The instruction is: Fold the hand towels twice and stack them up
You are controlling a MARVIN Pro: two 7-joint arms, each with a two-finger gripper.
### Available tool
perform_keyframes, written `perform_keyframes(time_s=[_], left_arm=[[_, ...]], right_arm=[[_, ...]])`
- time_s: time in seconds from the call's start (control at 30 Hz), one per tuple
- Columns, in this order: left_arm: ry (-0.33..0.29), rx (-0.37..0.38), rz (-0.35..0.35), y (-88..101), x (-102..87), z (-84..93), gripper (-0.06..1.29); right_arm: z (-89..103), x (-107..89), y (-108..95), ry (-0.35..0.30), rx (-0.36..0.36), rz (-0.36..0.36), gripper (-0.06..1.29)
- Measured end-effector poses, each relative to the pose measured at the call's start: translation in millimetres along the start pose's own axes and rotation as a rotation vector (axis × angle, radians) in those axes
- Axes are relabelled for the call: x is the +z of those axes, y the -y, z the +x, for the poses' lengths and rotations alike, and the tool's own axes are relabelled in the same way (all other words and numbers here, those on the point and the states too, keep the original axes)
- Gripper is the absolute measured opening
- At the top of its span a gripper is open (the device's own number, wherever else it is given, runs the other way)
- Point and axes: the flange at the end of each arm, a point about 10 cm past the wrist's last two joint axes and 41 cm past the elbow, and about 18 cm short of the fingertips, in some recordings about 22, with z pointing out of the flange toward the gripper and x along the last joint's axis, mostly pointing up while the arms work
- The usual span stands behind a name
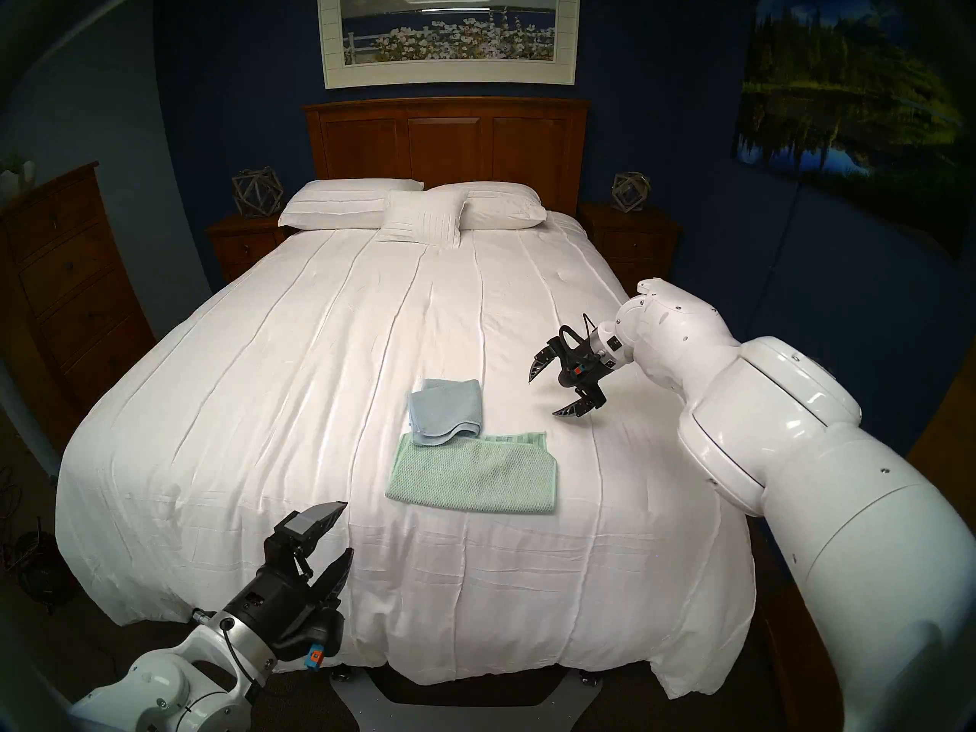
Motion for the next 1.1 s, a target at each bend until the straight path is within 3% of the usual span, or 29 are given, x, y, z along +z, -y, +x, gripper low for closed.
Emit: perform_keyframes(time_s=[0.27,0.8,0.9,1.1], left_arm=[[0.000,0.000,0.000,-0.4,0.5,-0.2,1.22],[-0.001,0.000,0.001,-0.2,1.3,0.0,1.22],[-0.001,0.000,0.002,-0.2,1.4,0.0,1.22],[-0.001,0.001,0.002,-0.3,1.7,0.0,1.22]], right_arm=[[5.9,9.4,2.7,-0.040,0.012,-0.039,1.21],[7.2,-2.8,-7.9,-0.072,0.007,-0.135,1.21],[6.5,-2.0,-3.0,-0.076,0.011,-0.135,1.21],[0.9,6.8,28.0,-0.085,0.053,-0.113,1.21]])
